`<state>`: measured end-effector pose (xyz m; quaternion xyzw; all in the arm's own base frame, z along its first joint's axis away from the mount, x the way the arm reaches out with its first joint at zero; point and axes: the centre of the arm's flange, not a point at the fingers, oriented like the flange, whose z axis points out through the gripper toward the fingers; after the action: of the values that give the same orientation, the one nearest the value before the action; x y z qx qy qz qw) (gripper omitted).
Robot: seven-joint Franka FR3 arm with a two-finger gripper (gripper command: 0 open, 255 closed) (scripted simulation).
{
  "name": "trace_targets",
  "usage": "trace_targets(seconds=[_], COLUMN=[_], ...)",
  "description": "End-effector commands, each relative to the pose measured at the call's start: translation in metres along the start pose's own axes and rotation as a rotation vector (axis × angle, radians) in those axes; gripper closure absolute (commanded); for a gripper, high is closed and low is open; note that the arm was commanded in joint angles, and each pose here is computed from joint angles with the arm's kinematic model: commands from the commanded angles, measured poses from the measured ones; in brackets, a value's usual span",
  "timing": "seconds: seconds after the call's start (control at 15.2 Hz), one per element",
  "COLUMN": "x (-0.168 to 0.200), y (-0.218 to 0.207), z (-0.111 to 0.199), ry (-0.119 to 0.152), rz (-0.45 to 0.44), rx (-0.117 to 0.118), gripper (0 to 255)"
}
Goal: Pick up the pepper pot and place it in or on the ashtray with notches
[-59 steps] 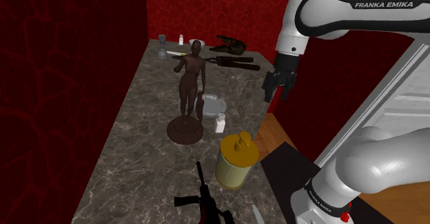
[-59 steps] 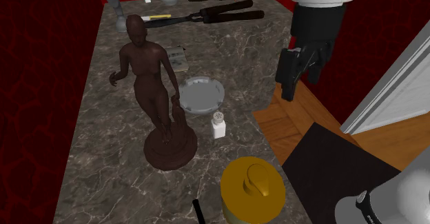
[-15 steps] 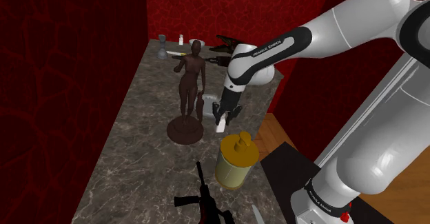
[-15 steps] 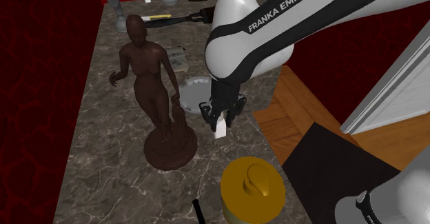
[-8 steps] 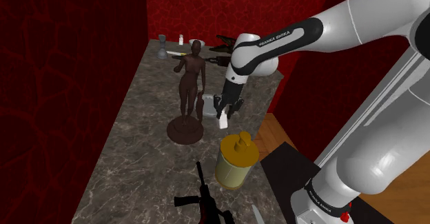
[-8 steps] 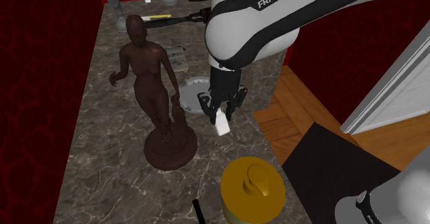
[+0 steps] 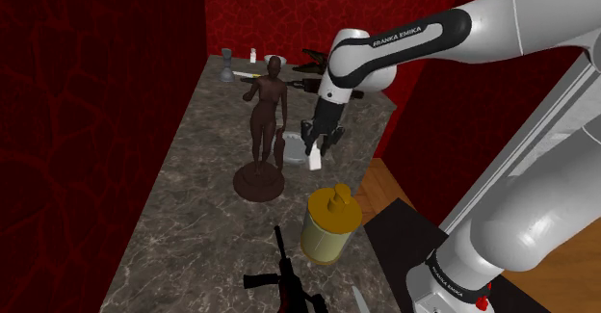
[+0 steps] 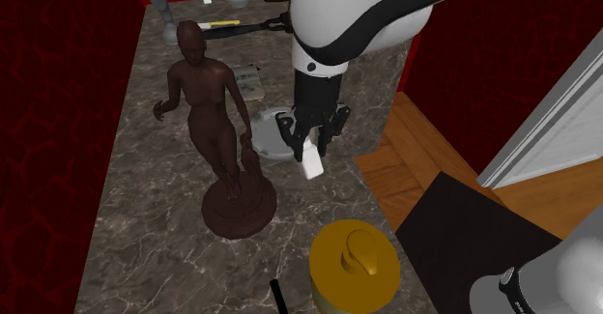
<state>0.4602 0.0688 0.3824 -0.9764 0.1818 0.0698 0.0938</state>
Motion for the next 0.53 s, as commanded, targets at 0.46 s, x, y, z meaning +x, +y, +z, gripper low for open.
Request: trace_targets(seconds=[0.46], x=[0.06], y=[0.002], z=[-0.035], ry=[0.0], rz=[0.0], rx=[0.0], gripper=[255])
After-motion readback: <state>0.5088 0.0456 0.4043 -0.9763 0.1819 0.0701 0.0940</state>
